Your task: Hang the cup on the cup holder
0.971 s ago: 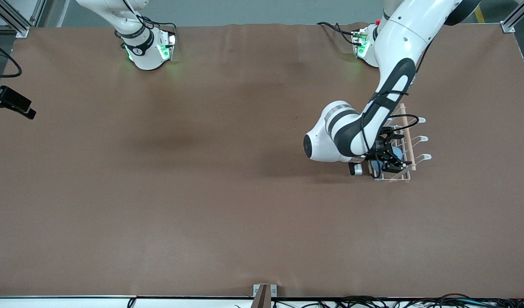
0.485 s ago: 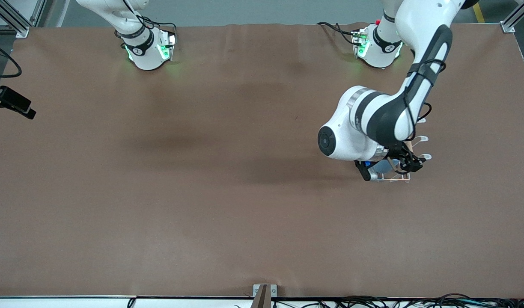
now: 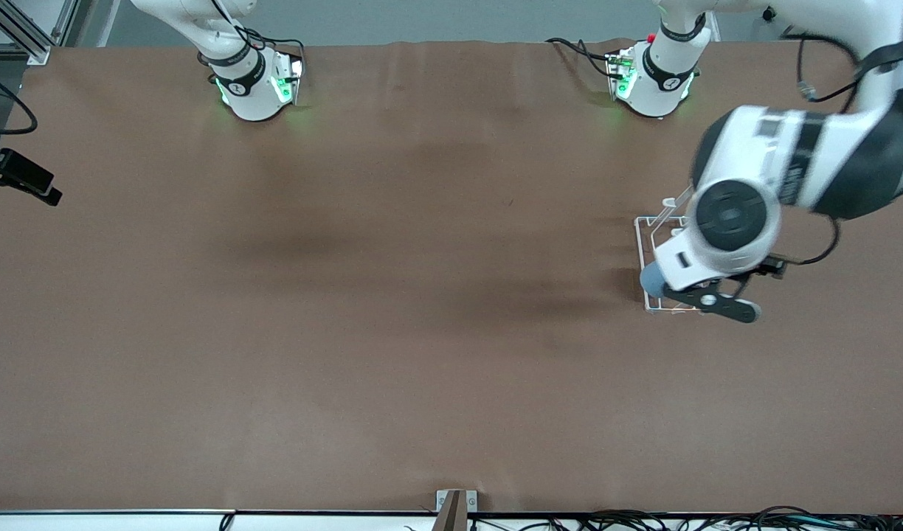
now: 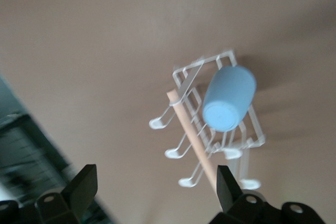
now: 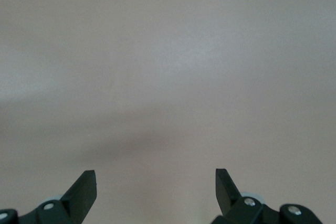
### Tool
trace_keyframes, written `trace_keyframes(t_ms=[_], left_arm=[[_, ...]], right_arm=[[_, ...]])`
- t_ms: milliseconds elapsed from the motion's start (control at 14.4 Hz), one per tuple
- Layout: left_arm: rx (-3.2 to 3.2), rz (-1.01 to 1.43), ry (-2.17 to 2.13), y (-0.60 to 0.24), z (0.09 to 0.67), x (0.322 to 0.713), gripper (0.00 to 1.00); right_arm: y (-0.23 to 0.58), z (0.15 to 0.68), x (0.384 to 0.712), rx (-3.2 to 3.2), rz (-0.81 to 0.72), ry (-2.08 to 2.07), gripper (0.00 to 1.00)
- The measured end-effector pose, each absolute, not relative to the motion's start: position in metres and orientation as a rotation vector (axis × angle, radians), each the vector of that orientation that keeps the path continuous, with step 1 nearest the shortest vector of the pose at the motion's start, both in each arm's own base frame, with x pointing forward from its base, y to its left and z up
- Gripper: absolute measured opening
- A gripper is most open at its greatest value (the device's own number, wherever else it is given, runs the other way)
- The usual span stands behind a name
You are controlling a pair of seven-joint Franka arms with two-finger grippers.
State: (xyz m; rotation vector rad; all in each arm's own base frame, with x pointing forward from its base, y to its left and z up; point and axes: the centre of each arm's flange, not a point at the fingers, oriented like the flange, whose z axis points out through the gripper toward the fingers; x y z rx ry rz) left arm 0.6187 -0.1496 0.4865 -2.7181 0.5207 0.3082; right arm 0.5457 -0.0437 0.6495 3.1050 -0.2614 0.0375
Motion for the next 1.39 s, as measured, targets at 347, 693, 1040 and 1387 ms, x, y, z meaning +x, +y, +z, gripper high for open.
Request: trace_keyframes(t_ms=[347,693,1040,1387], left_arm=[[-2.973,0.149,0.374,-0.126,0.562,0.602,1.0],[-3.064,0.009,0.252,-0.104,0.63,0.572,1.0],[-3.108,-0.059,0.188,-0.086,0.668,0.531,1.0],[-3.106,-0.091,0.217,-0.096,0.674,0.522,1.0]], right_arm=[[-0.044,0.649,0.546,3.105,0.035,-0.262,1.0],[-0.045,0.648,0.546,3.105,0.033,-0.264,1.0],[-0.046,0.648,0.546,3.104,0.032,-0.267,1.0],[-0.046,0.648,0.546,3.104,0.033,-0.268,1.0]])
